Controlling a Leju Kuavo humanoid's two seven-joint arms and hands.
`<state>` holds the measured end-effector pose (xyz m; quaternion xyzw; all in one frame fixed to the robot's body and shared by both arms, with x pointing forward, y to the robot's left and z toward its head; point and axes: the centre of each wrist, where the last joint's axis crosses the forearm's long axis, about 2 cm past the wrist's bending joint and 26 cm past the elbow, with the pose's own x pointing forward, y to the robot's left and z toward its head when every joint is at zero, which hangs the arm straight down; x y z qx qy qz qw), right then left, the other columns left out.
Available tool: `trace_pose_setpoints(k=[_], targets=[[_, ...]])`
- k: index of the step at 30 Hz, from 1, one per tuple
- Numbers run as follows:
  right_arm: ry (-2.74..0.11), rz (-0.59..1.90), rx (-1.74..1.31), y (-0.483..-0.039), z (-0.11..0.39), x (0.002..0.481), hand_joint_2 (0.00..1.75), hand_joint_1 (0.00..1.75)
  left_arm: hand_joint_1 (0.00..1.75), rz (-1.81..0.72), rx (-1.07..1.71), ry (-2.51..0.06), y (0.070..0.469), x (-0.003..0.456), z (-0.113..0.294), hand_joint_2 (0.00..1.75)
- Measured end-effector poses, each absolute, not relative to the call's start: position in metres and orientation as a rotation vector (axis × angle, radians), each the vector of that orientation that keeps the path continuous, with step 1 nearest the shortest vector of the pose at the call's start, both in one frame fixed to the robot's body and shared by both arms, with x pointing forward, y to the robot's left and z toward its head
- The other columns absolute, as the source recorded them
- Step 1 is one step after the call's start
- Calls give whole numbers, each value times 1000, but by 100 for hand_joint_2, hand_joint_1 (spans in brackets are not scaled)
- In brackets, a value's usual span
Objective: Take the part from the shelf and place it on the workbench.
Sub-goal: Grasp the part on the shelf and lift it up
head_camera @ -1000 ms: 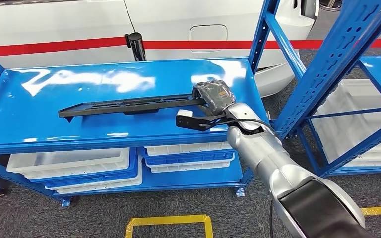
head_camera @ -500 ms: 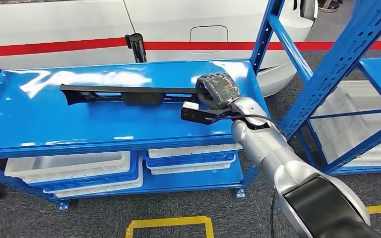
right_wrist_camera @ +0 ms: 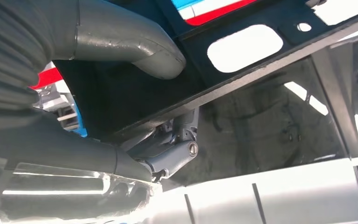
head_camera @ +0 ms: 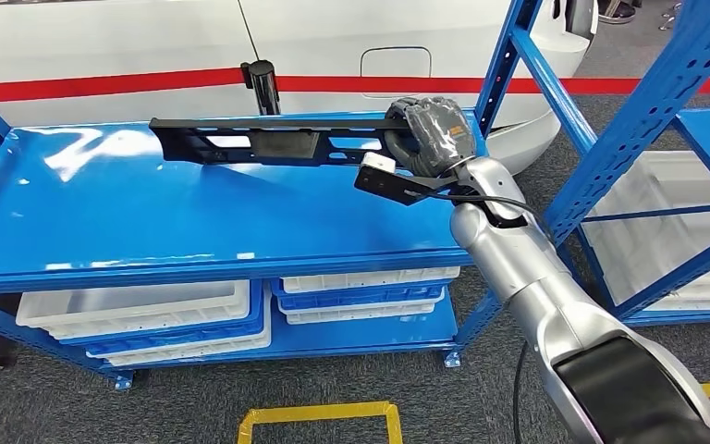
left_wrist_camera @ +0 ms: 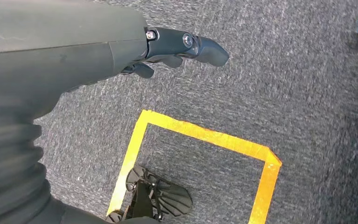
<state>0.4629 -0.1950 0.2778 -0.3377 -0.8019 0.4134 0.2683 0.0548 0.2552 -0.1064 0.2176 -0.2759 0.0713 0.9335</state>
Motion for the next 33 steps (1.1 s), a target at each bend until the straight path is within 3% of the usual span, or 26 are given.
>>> trace_pose_setpoints(k=[33], targets=[[-2153, 1112, -926, -204, 263, 449, 175, 164, 0, 83, 441, -556, 255, 55, -106, 175]])
